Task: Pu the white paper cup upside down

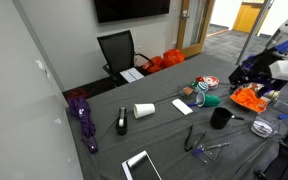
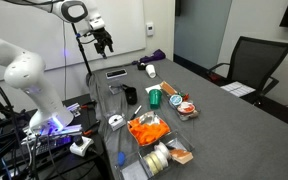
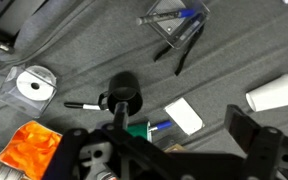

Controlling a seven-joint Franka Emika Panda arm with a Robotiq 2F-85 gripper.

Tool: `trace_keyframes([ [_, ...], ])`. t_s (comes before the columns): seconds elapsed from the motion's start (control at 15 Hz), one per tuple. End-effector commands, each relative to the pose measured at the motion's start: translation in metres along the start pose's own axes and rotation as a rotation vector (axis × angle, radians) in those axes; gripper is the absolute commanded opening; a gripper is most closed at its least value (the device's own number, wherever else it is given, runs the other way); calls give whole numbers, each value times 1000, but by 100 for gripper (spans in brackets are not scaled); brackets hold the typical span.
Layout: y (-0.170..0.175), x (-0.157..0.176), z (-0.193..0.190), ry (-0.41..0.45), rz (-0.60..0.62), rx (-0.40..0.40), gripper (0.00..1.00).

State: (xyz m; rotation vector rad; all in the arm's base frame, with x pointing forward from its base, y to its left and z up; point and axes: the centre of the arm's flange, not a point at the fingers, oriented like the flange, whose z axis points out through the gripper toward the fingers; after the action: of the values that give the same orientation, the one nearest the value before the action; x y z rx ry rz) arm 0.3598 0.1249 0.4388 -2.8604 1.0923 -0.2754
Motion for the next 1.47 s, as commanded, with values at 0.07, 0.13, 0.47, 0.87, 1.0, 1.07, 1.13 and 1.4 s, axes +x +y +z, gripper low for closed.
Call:
trace_keyframes([
  [0.07, -41, 53, 32, -98, 219, 86, 100],
  [0.13, -46, 62, 38, -123, 266, 98, 100],
  [0.47, -71, 106, 60, -257, 504, 150, 100],
  [0.87, -72, 124, 65, -308, 648, 152, 100],
  [1.0, -74, 126, 66, -313, 669, 153, 100],
  [1.07, -74, 126, 66, -314, 672, 153, 100],
  [1.13, -75, 126, 66, -314, 673, 153, 100],
  [1.4, -102, 130, 82, -289, 797, 167, 100],
])
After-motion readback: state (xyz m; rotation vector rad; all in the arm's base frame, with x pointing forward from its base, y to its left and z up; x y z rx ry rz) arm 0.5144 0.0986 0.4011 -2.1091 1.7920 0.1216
